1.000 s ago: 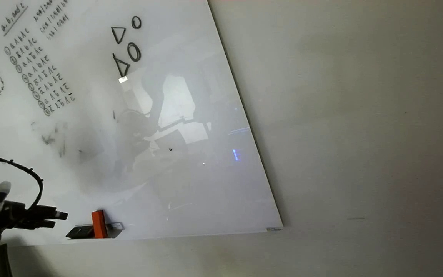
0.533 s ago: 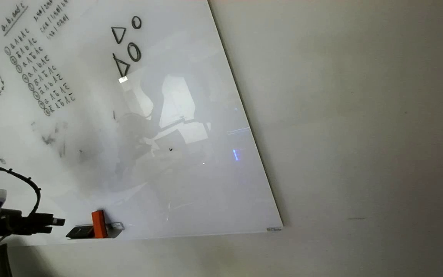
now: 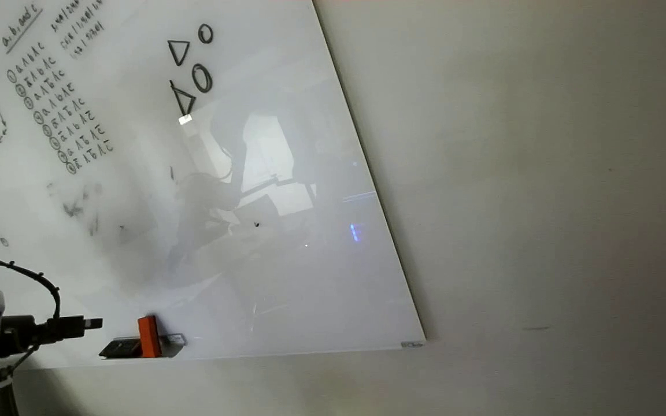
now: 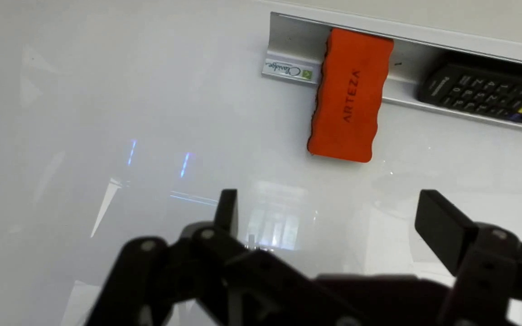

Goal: Pick up the eraser and wipe the white board with it.

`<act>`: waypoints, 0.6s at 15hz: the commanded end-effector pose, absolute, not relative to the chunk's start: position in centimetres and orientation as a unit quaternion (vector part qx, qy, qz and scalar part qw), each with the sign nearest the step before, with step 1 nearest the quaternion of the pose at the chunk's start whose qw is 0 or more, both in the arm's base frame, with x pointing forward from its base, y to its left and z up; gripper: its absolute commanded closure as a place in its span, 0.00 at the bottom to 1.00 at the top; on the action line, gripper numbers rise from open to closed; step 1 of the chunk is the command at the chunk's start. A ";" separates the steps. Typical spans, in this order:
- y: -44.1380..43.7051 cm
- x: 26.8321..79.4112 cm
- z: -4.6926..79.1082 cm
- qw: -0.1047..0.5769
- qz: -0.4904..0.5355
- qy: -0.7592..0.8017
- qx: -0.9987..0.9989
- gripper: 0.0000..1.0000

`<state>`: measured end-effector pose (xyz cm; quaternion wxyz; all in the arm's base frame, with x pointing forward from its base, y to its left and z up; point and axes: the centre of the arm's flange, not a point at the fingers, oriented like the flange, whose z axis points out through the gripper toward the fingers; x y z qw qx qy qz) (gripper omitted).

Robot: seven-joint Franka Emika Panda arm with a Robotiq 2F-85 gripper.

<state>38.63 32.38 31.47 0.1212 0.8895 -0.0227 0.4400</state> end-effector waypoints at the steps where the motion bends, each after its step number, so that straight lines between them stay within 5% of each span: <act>1: 32.0 38.2 29.1 0.100 0.468 -0.023 0.878 0.00; 9: 30.4 38.7 27.1 0.064 0.447 -0.017 0.892 0.00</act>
